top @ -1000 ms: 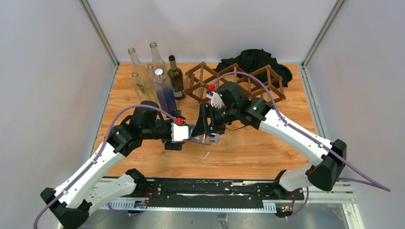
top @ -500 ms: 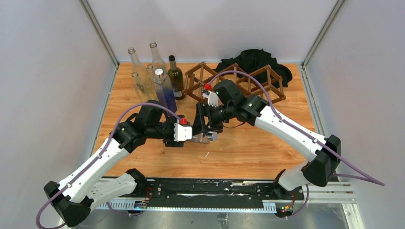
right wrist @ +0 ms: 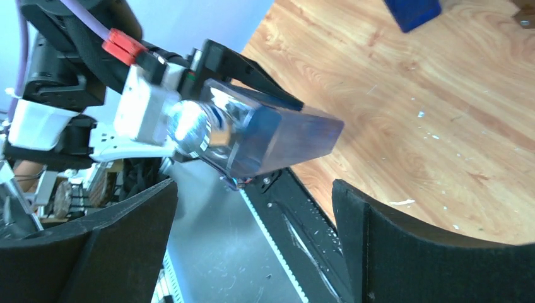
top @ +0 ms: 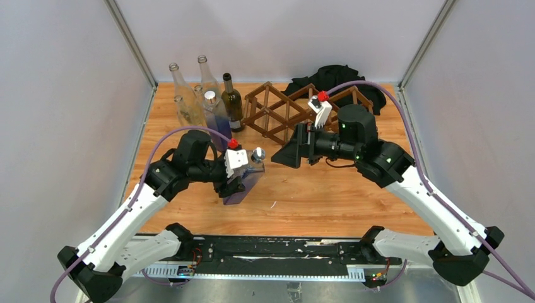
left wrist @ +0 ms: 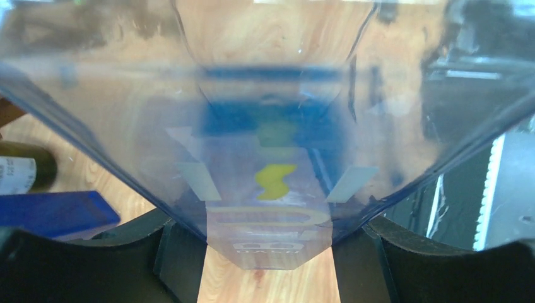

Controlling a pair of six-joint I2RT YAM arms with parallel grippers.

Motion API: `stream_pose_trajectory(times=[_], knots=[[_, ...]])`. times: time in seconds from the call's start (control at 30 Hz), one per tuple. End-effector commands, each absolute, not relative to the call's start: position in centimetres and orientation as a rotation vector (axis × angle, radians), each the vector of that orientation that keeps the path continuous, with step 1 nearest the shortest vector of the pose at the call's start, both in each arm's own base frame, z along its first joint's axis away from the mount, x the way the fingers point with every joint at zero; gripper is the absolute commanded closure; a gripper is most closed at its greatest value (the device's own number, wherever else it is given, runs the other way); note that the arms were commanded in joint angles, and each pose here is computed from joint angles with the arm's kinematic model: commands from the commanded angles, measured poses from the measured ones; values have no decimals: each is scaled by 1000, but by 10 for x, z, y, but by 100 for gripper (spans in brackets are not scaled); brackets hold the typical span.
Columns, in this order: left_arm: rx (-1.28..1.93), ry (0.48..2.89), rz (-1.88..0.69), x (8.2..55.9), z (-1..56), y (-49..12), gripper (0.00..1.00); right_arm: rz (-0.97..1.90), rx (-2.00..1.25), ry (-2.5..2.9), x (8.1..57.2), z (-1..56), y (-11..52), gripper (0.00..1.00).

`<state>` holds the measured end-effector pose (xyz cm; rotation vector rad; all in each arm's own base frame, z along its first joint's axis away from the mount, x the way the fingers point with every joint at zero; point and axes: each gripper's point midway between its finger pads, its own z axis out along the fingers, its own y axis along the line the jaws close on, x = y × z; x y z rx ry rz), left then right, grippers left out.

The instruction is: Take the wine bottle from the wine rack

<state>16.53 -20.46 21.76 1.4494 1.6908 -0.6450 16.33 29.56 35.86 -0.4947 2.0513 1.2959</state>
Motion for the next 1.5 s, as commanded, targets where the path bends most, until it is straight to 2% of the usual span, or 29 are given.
stream_pose_trajectory(times=[0.0,0.13,0.37,0.83,0.93,0.97,1.0,1.03,1.07,1.1,1.13,1.17,1.2,1.23,1.47], knots=[[1272,1548,-769,178,286,-219,100,1226,-474,1974,176,355,281,5],[1203,1578,-916,175,306,-221,100,1310,-563,1864,166,352,288,4],[1220,1612,-1227,143,324,-233,100,1372,-718,1662,159,362,311,3],[1221,1605,-1323,126,336,-233,100,1468,-916,1521,140,379,365,2],[1218,1606,-1334,125,339,-233,100,1485,-947,1510,135,378,372,8],[1218,1609,-1332,125,339,-233,100,1484,-953,1514,136,376,374,14],[1218,1623,-1331,125,337,-233,100,1482,-958,1521,137,374,376,24],[1218,1638,-1325,126,335,-232,100,1477,-962,1525,138,374,378,39],[1215,1661,-1307,128,333,-231,93,1462,-958,1540,141,372,378,59],[1210,1693,-1289,130,328,-229,76,1437,-954,1555,145,371,379,81],[1211,1723,-1263,133,325,-227,51,1402,-943,1571,150,370,378,98],[1215,1758,-1230,136,319,-224,25,1363,-928,1581,156,369,377,100],[1213,1793,-1191,140,313,-221,4,1328,-918,1571,161,371,376,100],[1201,1827,-1145,146,307,-216,1,1285,-901,1575,167,371,374,100],[965,2049,-754,214,280,-156,0,941,-792,1523,227,365,364,100]])
